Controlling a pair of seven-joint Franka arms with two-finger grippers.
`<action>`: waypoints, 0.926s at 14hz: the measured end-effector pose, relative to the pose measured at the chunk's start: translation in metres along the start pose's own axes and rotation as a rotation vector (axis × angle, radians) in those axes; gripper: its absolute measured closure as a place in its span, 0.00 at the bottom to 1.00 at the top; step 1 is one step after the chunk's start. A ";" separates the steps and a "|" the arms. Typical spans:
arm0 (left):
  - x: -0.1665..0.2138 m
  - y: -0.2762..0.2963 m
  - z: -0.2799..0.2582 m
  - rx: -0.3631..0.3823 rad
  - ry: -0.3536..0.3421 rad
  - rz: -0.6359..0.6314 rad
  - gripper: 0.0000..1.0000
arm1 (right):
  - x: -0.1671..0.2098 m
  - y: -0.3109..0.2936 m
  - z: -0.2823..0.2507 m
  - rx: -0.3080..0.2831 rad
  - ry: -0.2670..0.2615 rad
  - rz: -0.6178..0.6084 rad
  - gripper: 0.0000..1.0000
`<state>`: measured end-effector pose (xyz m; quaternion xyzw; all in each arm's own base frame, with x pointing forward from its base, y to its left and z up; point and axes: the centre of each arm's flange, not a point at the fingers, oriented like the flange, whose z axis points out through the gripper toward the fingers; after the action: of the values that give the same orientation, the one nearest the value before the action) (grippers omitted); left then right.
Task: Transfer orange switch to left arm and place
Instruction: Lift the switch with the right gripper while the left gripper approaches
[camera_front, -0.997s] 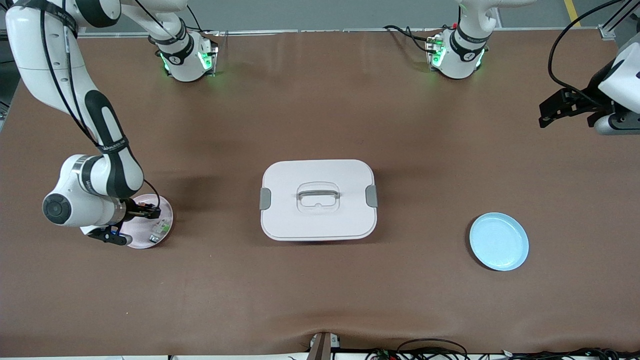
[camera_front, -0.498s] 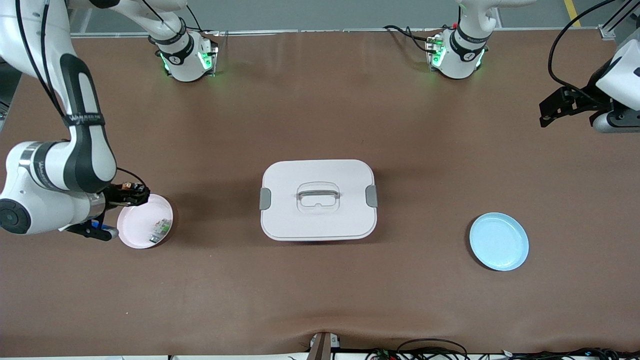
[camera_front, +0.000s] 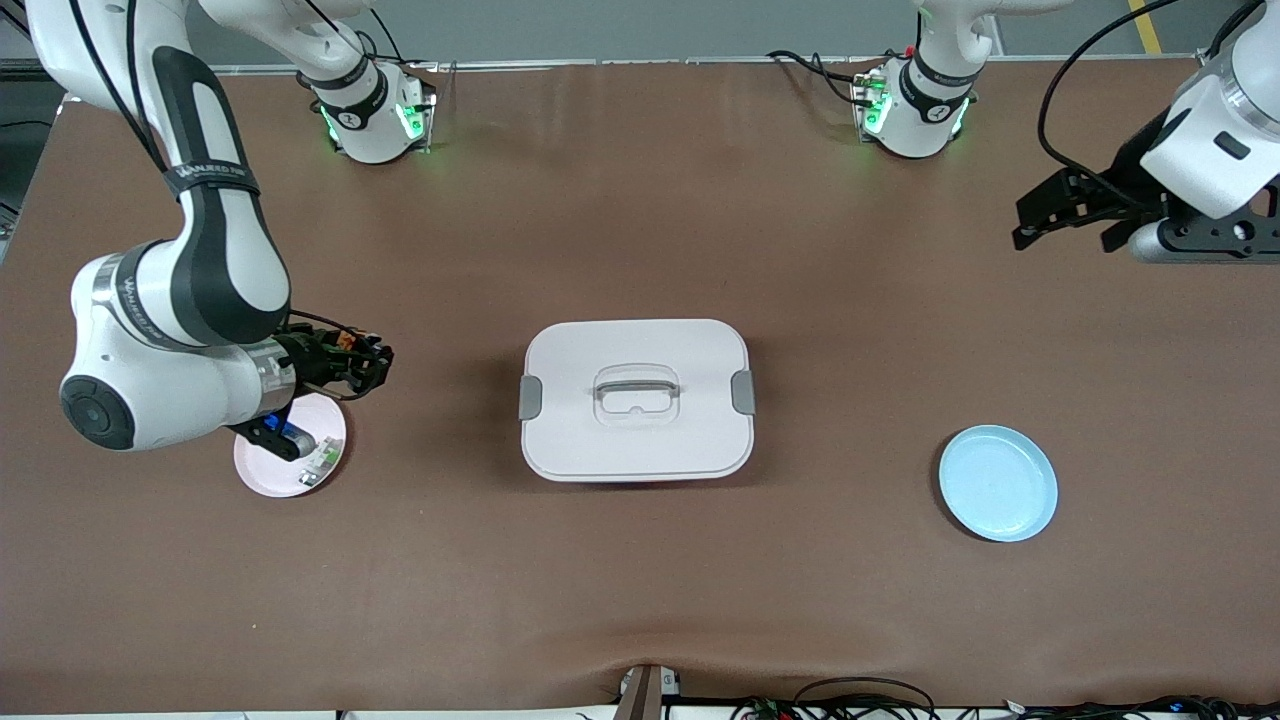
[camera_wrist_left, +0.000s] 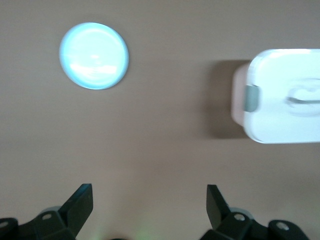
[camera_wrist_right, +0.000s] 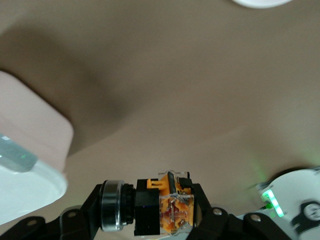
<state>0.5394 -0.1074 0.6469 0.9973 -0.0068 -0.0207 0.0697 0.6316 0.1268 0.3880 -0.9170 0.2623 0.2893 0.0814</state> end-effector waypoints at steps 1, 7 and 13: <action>0.001 0.003 0.003 -0.020 -0.009 0.016 0.00 | -0.006 -0.007 0.001 0.046 -0.042 0.035 0.27; 0.030 0.061 0.049 -0.163 -0.020 0.117 0.00 | -0.061 -0.068 0.000 0.234 -0.269 0.203 0.27; 0.058 0.116 0.078 -0.340 0.022 0.142 0.00 | -0.120 -0.154 0.022 0.369 -0.245 0.429 0.27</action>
<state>0.5927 -0.2343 0.5840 0.9684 -0.0730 -0.0059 0.2386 0.6186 0.3164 0.4381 -0.7688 0.4863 0.3557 0.2145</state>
